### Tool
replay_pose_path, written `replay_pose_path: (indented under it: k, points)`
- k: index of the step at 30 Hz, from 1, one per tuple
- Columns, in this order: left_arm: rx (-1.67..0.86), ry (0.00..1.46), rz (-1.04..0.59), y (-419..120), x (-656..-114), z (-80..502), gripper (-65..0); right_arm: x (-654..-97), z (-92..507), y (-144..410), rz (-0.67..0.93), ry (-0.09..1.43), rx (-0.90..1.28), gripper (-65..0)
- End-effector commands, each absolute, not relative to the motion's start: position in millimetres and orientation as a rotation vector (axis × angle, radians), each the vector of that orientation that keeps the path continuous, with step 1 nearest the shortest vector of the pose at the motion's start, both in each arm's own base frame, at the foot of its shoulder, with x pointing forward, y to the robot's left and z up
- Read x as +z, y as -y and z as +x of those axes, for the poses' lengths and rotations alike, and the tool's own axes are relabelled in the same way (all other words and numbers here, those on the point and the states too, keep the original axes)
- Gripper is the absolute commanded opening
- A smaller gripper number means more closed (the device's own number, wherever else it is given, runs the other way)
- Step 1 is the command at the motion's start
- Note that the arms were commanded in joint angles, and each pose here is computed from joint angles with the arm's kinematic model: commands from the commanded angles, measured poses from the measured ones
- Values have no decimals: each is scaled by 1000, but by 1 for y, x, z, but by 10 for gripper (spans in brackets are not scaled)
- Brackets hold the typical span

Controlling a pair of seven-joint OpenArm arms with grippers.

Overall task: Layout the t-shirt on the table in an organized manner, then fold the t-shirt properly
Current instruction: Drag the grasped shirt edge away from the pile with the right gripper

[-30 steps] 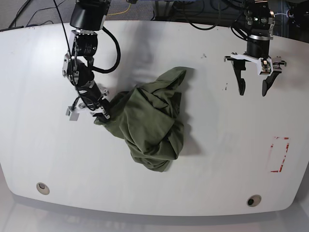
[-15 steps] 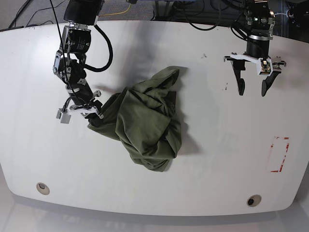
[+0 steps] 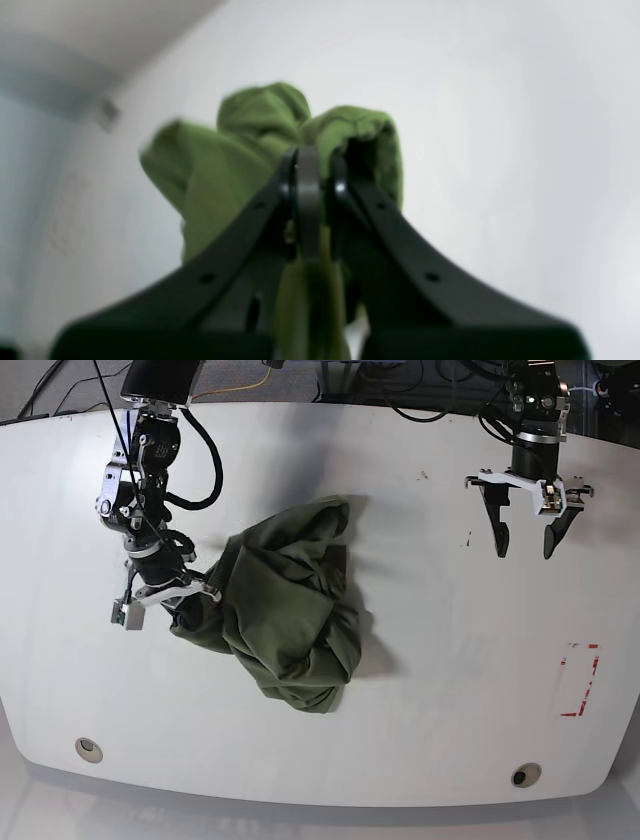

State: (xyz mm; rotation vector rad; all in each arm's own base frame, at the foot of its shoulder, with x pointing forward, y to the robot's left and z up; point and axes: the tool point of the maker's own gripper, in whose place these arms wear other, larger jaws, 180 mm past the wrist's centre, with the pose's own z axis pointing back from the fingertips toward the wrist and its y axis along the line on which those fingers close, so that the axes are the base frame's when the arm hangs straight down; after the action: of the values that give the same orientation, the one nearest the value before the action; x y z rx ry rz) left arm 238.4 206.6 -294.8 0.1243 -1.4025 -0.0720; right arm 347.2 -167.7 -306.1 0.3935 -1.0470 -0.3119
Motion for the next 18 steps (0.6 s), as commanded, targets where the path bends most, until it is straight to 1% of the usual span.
replay_pose_path:
  k: [1, 10, 18]
  points:
    - [-81, 1444, 130, -207, -283, 240, -257, -272, 355, 169, 349, 1158, -236, -650]
    - [-81, 1446, 130, -207, -283, 240, -257, -253, 352, 172, 159, 1208, -74, -650]
    - [-81, 1446, 130, -207, -283, 240, -257, -246, 352, 191, 34, 1226, -11, -650]
